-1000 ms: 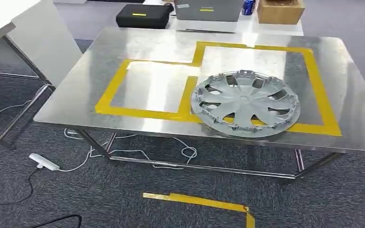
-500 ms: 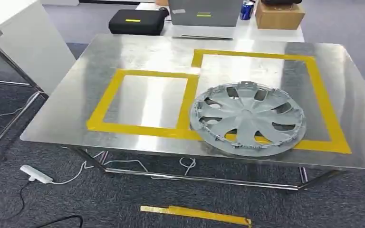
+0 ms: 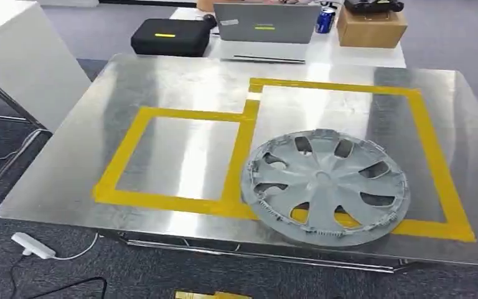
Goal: Take the parts from the cabinet and place them on the table.
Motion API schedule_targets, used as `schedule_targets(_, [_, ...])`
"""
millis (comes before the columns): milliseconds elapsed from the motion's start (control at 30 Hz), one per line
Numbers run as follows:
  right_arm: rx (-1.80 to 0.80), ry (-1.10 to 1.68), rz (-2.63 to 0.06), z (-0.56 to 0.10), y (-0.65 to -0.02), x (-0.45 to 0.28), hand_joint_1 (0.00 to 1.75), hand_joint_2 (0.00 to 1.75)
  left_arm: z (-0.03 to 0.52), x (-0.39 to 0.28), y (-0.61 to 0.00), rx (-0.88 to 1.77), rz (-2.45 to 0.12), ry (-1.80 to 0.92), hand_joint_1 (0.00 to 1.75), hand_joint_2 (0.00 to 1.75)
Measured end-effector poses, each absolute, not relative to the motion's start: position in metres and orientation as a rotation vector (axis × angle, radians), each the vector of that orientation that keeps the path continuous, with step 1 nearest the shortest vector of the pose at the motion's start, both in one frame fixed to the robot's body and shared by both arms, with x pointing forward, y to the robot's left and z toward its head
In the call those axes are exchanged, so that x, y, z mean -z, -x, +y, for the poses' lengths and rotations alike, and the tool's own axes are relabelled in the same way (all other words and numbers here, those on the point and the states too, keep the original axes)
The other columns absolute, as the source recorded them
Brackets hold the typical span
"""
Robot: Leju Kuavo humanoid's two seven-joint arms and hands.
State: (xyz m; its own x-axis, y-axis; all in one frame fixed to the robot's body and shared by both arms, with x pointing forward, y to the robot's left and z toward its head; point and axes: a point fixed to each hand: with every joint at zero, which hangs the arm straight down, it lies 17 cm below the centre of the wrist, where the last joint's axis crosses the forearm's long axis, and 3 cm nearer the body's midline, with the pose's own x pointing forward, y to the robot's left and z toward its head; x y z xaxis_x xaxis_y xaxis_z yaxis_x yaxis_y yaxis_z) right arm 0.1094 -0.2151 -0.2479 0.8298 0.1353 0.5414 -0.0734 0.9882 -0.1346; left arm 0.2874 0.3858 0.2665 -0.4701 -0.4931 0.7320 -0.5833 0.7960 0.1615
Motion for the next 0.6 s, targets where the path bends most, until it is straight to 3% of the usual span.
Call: schedule_targets(600, [-0.111, 0.105, -0.570, -0.2143, -0.1132, 0.2469, 0.00, 0.00, 0.3917, -0.2643, -0.2951, -0.264, -2.137, -0.714, 1.75, 1.75])
